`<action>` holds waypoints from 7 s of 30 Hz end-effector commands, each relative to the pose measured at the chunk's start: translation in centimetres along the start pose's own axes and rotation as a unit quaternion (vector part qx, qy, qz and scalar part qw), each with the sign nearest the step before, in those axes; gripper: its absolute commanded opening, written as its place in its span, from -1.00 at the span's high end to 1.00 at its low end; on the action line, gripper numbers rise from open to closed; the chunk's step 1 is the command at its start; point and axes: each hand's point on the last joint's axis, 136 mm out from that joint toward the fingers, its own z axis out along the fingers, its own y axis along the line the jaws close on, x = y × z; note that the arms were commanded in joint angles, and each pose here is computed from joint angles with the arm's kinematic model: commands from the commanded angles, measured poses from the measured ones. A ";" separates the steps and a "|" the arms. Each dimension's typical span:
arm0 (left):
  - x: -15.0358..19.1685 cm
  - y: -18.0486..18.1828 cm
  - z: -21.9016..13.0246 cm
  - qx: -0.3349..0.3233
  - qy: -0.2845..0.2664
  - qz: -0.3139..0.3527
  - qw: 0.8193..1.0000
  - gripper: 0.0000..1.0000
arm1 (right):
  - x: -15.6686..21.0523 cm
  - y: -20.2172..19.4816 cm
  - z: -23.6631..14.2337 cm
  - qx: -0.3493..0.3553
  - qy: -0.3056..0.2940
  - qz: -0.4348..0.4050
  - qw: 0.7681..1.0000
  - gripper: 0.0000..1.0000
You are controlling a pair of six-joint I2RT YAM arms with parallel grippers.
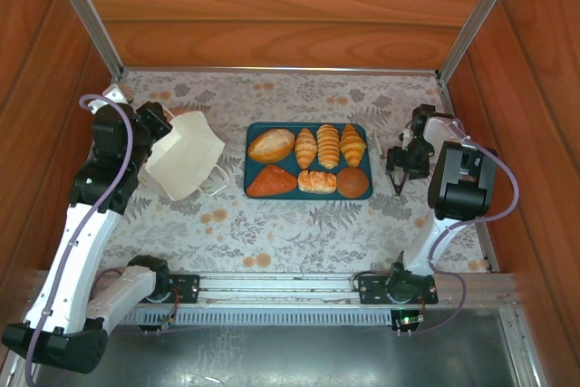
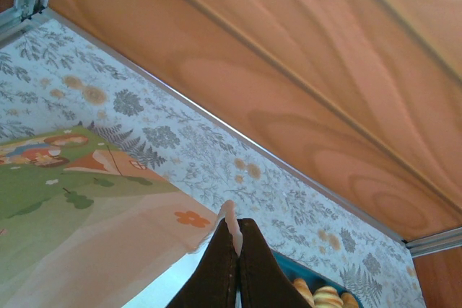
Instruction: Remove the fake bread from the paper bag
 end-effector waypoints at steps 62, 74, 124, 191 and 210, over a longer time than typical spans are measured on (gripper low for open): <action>-0.7 -0.9 1.2 0.008 -0.002 0.009 1.000 1.00 | 16.3 47.5 -15.1 -0.417 -0.043 -0.236 0.877 1.00; -3.6 -1.1 3.8 -0.010 -0.026 0.035 0.999 1.00 | 11.0 48.7 -21.4 -0.403 -0.171 -0.267 0.858 1.00; -12.1 -3.9 13.9 0.020 -0.034 0.066 0.997 -1.00 | -3.4 40.2 -32.5 -0.210 -0.421 -0.269 0.840 -0.99; 11.8 21.2 14.6 -0.152 -0.036 0.291 0.944 -1.00 | -4.0 7.1 -8.3 -0.044 -0.548 -0.133 0.824 -0.99; 11.9 21.2 14.6 -0.155 -0.036 0.294 0.943 -1.00 | -4.7 8.5 -6.8 -0.035 -0.560 -0.153 0.814 -0.99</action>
